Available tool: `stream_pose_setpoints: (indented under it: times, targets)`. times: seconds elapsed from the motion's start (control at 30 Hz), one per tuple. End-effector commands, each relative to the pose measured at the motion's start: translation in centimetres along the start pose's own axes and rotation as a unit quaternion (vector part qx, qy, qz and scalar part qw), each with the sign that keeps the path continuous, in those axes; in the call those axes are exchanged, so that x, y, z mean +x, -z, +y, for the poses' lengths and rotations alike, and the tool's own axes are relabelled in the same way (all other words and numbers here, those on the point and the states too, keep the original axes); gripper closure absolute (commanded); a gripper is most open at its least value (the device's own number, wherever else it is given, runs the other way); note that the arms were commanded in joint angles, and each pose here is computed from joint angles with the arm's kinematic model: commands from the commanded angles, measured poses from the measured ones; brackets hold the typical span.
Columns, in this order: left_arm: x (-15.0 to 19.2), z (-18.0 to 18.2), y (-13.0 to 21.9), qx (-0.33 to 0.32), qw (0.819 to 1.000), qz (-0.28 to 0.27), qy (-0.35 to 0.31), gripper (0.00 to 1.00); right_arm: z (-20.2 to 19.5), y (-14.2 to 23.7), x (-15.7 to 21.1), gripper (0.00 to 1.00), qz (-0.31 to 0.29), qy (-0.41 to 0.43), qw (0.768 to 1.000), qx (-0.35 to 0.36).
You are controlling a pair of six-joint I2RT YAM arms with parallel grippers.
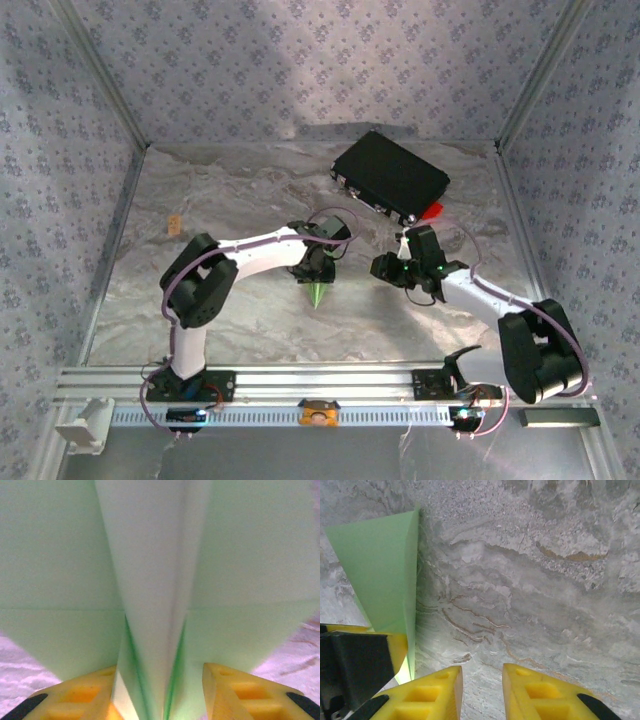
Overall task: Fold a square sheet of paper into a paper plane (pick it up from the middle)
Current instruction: Turn over a paper plane at the center of the table.
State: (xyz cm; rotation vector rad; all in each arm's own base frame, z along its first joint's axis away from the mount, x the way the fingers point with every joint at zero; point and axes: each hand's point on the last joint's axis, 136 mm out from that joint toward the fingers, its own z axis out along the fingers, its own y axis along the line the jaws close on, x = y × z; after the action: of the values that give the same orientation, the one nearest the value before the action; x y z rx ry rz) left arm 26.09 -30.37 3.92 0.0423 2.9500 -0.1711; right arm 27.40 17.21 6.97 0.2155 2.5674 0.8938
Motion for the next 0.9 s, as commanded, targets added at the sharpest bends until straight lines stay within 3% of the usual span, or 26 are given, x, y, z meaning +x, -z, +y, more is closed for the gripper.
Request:
stream_pose_setpoints:
  times: [0.0,0.2,0.3,0.4,0.5,0.57,0.63,0.7,0.77,0.87]
  targets:
    - [-0.1,0.2,2.0,0.003,1.000,-0.012,0.006,0.56,0.2,0.9,-0.8,0.71,-0.008,0.010,1.000,0.008]
    - [-0.8,-0.1,4.2,0.029,0.999,-0.043,0.006,0.55,0.2,2.6,-2.4,0.69,-0.037,0.034,0.998,0.025]
    - [-1.8,-1.0,6.2,0.074,0.993,-0.087,-0.015,0.51,0.5,4.9,-4.4,0.60,-0.087,0.070,0.992,0.058]
    - [-3.3,1.0,8.4,0.066,0.986,-0.150,-0.018,0.45,-0.3,8.3,-7.2,0.47,-0.165,0.106,0.972,0.126]
    - [-5.2,5.1,10.2,0.040,0.978,-0.204,-0.001,0.42,-2.3,11.5,-10.0,0.39,-0.252,0.117,0.937,0.211]
    - [-6.4,8.6,11.4,0.013,0.970,-0.243,0.019,0.38,-3.8,13.3,-11.7,0.38,-0.300,0.129,0.907,0.267]
    - [-7.5,12.9,12.8,-0.022,0.956,-0.288,0.046,0.23,-5.8,14.1,-12.8,0.32,-0.323,0.146,0.880,0.315]
    - [-8.2,16.7,14.0,-0.047,0.943,-0.322,0.073,0.14,-8.0,14.2,-13.9,0.31,-0.332,0.161,0.860,0.353]
    - [-8.7,20.5,15.0,-0.078,0.927,-0.355,0.097,0.00,-9.8,14.2,-14.5,0.30,-0.318,0.157,0.855,0.377]
    - [-8.7,26.0,16.2,-0.145,0.901,-0.390,0.125,0.00,-11.7,12.8,-15.2,0.28,-0.308,0.159,0.865,0.362]
